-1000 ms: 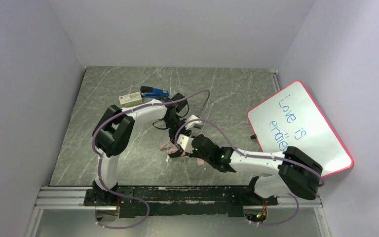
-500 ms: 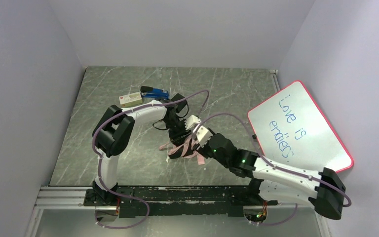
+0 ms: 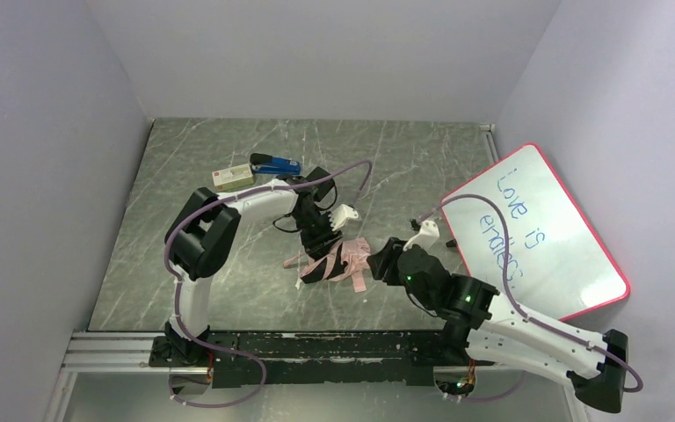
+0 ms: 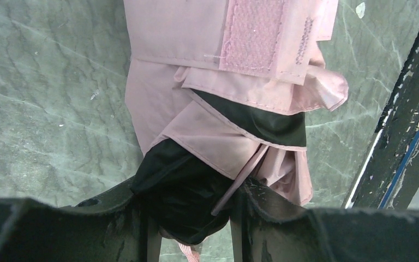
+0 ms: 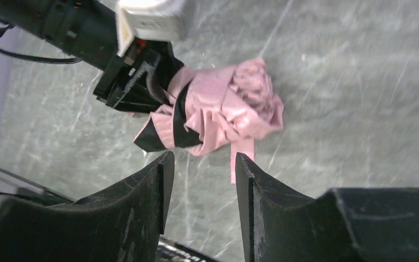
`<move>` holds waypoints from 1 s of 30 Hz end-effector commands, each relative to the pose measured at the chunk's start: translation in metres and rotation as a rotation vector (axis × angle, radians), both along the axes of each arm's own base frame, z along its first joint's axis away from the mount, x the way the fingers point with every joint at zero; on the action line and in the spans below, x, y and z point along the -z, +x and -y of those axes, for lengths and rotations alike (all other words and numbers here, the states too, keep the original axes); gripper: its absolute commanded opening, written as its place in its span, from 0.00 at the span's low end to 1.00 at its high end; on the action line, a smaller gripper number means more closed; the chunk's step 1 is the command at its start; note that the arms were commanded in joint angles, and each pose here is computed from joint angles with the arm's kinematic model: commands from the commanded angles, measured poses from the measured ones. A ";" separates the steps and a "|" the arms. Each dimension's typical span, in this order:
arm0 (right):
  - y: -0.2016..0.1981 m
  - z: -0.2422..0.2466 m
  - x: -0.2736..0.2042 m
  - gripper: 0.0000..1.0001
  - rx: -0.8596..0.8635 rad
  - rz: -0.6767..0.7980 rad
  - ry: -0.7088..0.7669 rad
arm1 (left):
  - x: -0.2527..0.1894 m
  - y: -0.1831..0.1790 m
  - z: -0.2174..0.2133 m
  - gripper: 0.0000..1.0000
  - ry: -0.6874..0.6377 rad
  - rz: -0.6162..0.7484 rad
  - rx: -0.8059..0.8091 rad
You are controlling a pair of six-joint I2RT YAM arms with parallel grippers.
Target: Put away the umbrella
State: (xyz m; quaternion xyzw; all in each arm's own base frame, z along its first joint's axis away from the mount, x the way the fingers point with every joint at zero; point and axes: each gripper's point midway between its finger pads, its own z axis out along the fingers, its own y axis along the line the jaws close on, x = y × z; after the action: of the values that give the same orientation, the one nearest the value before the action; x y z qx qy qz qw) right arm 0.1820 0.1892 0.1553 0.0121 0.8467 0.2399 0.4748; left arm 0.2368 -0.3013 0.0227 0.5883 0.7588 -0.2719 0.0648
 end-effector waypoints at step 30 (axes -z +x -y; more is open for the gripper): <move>-0.037 0.006 0.154 0.46 0.594 -0.633 0.250 | 0.028 0.034 -0.022 0.05 0.164 0.178 -0.124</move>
State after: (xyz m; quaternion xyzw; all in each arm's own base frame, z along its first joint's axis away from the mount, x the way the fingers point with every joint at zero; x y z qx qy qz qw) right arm 0.1493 0.2032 0.0204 0.3263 0.8854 0.2250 0.2429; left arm 0.2426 -0.2985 0.0202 0.5675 0.7848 -0.2368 0.0774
